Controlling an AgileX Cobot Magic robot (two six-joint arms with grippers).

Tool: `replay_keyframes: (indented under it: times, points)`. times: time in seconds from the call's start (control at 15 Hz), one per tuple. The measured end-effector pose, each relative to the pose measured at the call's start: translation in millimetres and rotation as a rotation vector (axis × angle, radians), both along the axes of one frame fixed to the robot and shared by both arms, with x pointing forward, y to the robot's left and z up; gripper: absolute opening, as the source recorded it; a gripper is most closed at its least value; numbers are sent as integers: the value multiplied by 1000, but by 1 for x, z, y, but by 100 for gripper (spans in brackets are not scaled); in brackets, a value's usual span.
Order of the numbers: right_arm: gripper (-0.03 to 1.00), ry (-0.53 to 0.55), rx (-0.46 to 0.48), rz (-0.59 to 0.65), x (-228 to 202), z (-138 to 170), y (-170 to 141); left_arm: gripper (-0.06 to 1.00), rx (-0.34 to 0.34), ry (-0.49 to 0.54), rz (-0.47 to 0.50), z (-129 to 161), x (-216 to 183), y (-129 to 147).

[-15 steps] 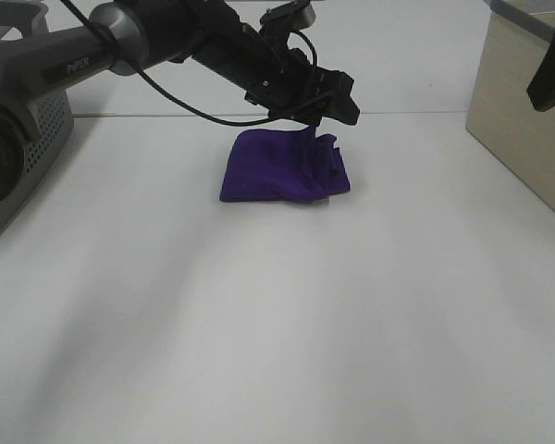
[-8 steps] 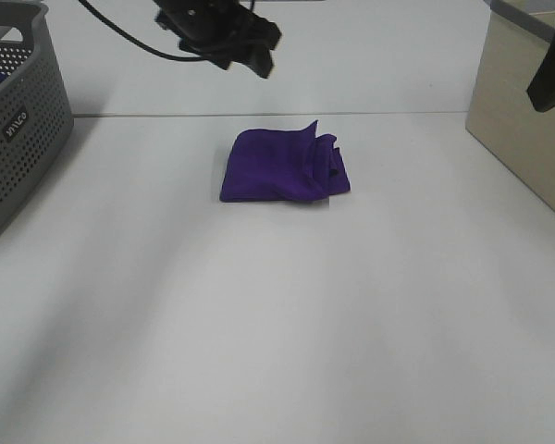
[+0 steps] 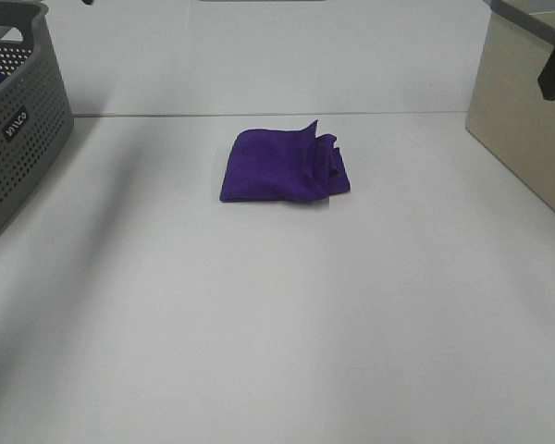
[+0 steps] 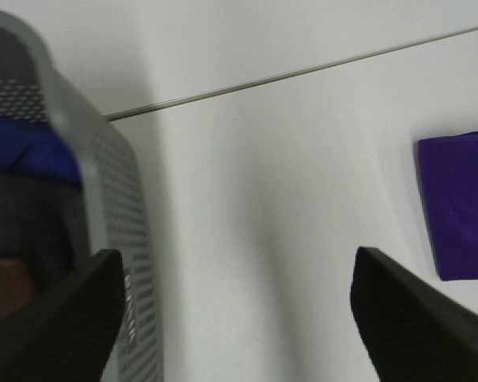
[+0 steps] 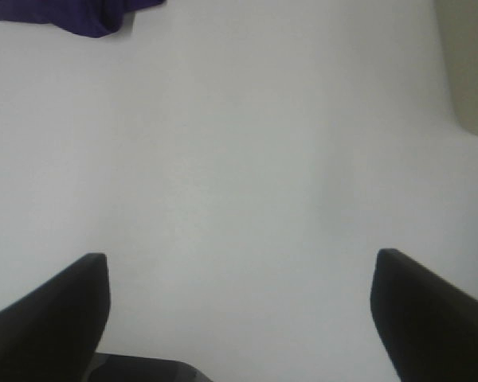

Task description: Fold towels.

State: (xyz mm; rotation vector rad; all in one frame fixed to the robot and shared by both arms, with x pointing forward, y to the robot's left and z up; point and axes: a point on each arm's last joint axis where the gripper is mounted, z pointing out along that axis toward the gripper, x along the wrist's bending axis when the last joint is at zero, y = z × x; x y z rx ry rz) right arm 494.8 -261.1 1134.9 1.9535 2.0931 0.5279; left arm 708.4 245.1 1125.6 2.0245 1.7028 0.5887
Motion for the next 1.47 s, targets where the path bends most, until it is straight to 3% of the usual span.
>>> replay_keyframes:
  times: [0.27,0.33,0.53,0.6,0.87,0.93,1.27,1.47]
  points:
    - [85,-100,-14,-24,-19,28,-6,73,11,68,178,33,-91,78]
    - [85,-121,-8,-25,-27,32,-6,73,12,69,193,37,-108,82]
    - [85,-241,6,-22,-92,46,-15,73,27,21,191,58,-214,79]
    - [85,-316,12,-18,-136,44,-20,73,37,-14,191,51,-275,75]
    - [85,-449,29,-19,-208,22,-30,73,46,-190,195,31,-390,67]
    - [85,-460,30,-20,-215,18,-31,73,46,-206,195,26,-400,67]
    - [85,-641,-36,14,-266,-35,-41,73,54,-472,206,-20,-490,61]
    - [85,-677,-39,18,-273,-58,-42,73,53,-495,207,-44,-502,60]
